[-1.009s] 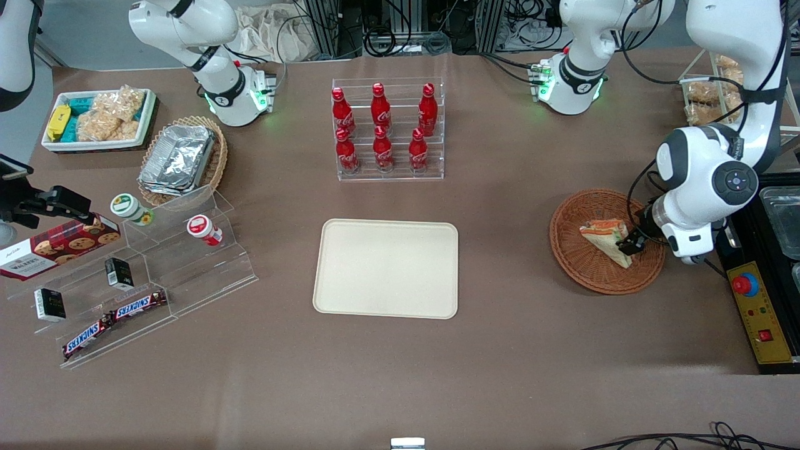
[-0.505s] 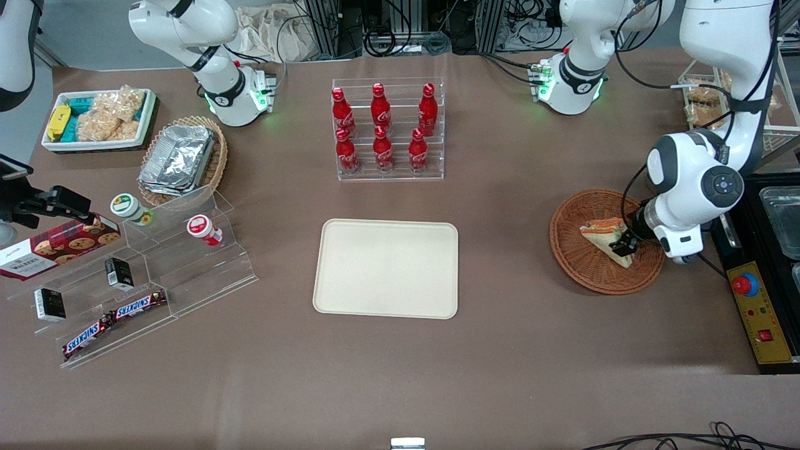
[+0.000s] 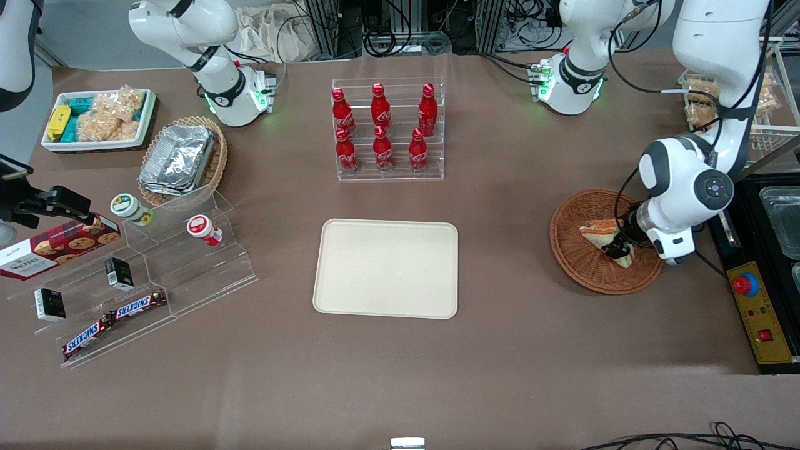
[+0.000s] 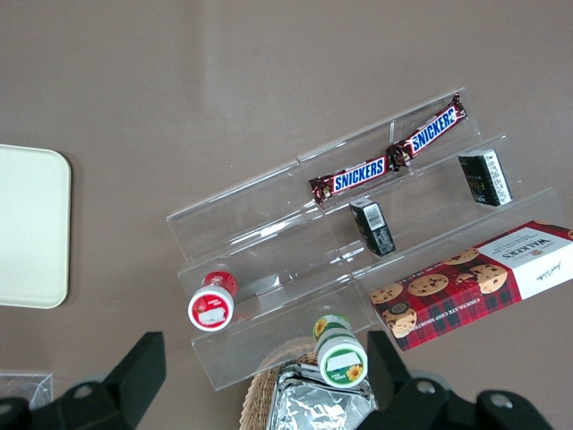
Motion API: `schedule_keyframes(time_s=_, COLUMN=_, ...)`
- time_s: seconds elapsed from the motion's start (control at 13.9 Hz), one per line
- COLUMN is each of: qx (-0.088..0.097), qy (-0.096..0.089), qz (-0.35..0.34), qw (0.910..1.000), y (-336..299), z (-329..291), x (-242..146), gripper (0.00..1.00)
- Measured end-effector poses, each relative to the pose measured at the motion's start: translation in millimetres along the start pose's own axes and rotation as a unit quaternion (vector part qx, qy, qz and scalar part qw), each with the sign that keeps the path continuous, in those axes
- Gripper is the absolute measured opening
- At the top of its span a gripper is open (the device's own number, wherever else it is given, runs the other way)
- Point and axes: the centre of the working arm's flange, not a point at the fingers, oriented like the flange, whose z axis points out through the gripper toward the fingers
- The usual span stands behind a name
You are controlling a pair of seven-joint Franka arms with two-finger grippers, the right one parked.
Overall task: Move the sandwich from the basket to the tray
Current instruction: 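Close the left gripper on the sandwich and lift it from the basket, then carry the held sandwich with the left gripper over the cream tray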
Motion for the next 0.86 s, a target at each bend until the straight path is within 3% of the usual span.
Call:
schedule_keyframes(time_s=0.36, qx=-0.002, qy=0.001, qz=0.014, qw=0.9999, y=4.6, z=-2.1, x=-3.1, gripper=0.44)
schedule_keyframes(time_s=0.72, qx=0.005, qy=-0.017, qz=0.076, qw=0.9969, y=0.9, z=-43.4, x=-3.8, gripper=0.33)
schedule_keyframes(time_s=0.86, qx=0.008, qy=-0.034, qz=0.094, qw=0.995, y=-3.2, z=-90.0, x=-5.0, gripper=0.22)
